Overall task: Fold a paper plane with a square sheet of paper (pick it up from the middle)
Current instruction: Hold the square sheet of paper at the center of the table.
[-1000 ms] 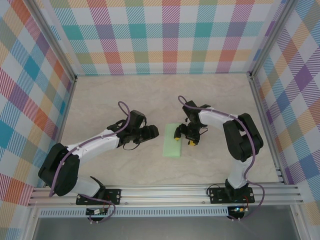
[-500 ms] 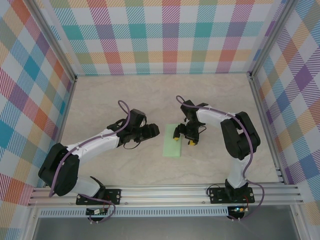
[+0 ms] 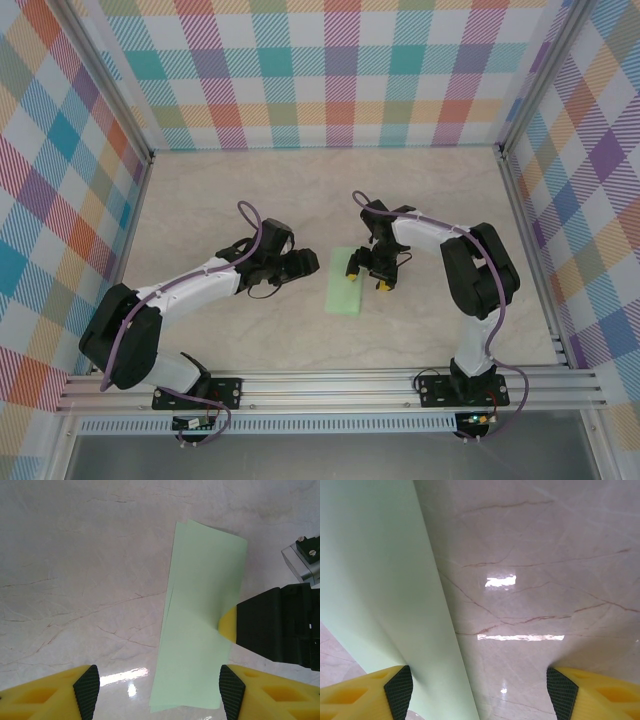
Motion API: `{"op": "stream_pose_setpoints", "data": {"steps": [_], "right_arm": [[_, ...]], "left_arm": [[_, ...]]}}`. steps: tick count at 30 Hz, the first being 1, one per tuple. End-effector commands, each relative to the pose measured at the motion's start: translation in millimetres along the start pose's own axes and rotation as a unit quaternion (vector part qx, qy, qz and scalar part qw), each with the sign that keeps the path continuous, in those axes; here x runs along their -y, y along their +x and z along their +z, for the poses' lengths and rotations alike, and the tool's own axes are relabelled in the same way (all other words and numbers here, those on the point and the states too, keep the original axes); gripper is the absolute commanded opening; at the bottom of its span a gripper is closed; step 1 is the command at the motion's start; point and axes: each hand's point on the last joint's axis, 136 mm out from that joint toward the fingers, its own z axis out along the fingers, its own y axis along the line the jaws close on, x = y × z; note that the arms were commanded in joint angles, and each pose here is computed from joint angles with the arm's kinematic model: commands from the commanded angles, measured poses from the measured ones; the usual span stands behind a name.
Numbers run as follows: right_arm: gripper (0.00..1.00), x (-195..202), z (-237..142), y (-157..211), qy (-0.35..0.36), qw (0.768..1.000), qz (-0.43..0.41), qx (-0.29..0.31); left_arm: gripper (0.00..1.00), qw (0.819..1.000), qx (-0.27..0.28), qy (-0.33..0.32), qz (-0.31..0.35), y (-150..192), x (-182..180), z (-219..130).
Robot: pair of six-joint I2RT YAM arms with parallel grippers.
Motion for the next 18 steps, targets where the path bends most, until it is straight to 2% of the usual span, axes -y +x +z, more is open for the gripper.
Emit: {"op": "stream_pose_setpoints", "data": {"steps": [1,18], "right_arm": [[0.75,31.9,19.9,-1.3,0.069,0.998,0.004,-0.006],[0.75,41.9,26.7,0.9,0.088,0.996,-0.004,-0.013]], "left_arm": [[0.67,1.000,0.005,0.017,0.015,-3.5,13.0,-1.5],[0.63,1.000,0.004,0.019,0.014,-4.1,15.8,0.6]]}}
